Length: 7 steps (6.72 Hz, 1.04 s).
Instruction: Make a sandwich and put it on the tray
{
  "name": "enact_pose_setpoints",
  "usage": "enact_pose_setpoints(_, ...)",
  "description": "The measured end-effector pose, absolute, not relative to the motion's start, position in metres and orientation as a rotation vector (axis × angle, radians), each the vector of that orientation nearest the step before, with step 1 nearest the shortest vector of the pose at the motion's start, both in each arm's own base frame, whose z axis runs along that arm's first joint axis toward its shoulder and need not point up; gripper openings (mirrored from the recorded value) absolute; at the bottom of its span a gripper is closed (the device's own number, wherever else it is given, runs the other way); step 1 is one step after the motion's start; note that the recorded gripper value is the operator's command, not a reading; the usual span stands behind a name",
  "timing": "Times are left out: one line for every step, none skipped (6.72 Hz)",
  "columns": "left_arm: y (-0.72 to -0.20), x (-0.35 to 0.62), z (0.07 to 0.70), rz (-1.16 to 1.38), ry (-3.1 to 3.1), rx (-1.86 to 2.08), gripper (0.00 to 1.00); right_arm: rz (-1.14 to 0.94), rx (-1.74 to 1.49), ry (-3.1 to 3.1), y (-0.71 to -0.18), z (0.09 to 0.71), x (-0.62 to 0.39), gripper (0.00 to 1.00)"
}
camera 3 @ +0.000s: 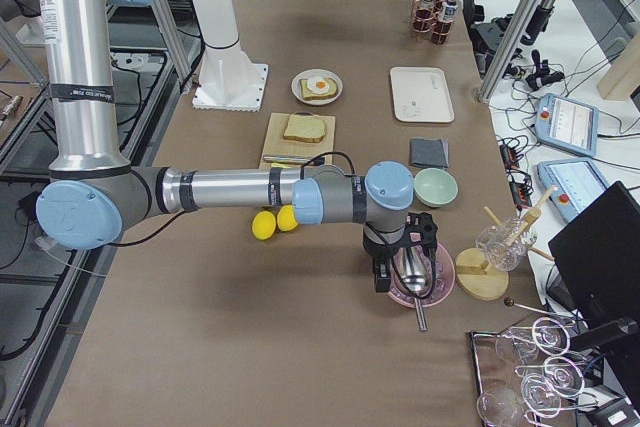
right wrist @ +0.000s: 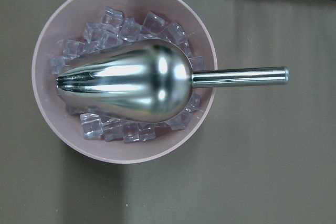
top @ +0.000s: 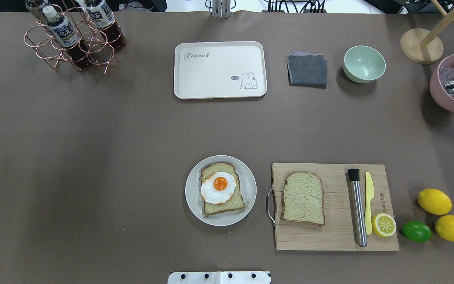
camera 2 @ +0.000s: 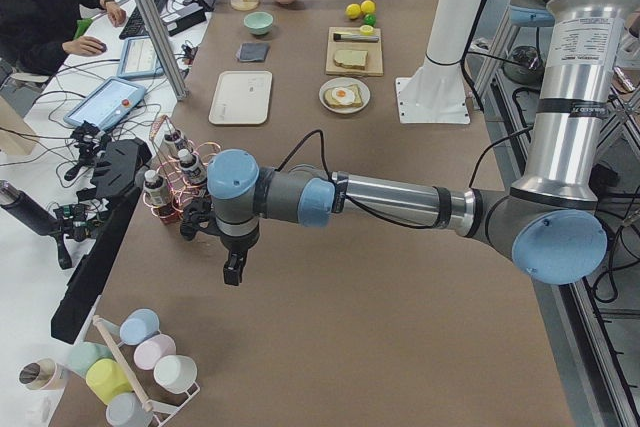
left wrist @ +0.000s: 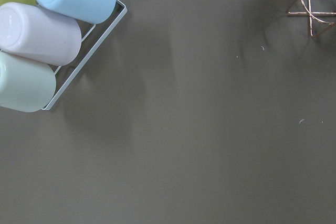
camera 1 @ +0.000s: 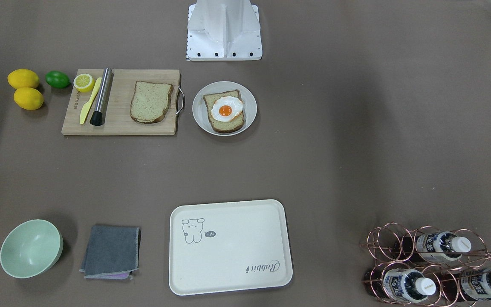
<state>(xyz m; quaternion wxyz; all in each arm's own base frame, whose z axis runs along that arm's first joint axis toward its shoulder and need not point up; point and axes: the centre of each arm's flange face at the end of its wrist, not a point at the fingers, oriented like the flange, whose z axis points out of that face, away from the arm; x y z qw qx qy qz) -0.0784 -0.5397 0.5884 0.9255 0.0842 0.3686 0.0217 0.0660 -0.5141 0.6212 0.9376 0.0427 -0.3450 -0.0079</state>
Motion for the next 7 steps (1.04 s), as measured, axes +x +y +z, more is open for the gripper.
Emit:
enact_pose_setpoints(-0.5385, -0.0784, 0.5893, 0.044, 0.756, 0.173, 0.98, -0.018, 0.086, -0.705, -0.5133, 0.6224, 0.0657, 1.00)
enact_pose_setpoints(-0.5375, -0.0783, 0.5897, 0.045, 0.756, 0.174, 0.99, -0.020, 0.084, -0.705, -0.5123, 0.6238, 0.0656, 1.00)
enact_pose_setpoints(-0.5374, -0.0779, 0.5898, 0.046, 0.756, 0.174, 0.98, -0.021, 0.083, -0.705, -0.5117, 0.6244, 0.0655, 1.00)
enact_pose_setpoints(-0.5370, -0.0777, 0.5903, 0.046, 0.756, 0.173, 0.98, -0.020, 0.082, -0.706, -0.5110, 0.6251, 0.0655, 1.00)
enact_pose_setpoints(-0.5368, -0.0774, 0.5909, 0.046, 0.756, 0.172, 0.99, -0.020, 0.081, -0.706, -0.5104, 0.6259, 0.0655, 1.00)
enact_pose_setpoints(-0.5367, -0.0770, 0.5914, 0.046, 0.756, 0.171, 0.99, -0.020, 0.080, -0.705, -0.5094, 0.6265, 0.0656, 1.00)
enact_pose_setpoints(-0.5366, -0.0769, 0.5917, 0.046, 0.756, 0.169, 0.98, -0.019, 0.079, -0.705, -0.5076, 0.6271, 0.0659, 1.00)
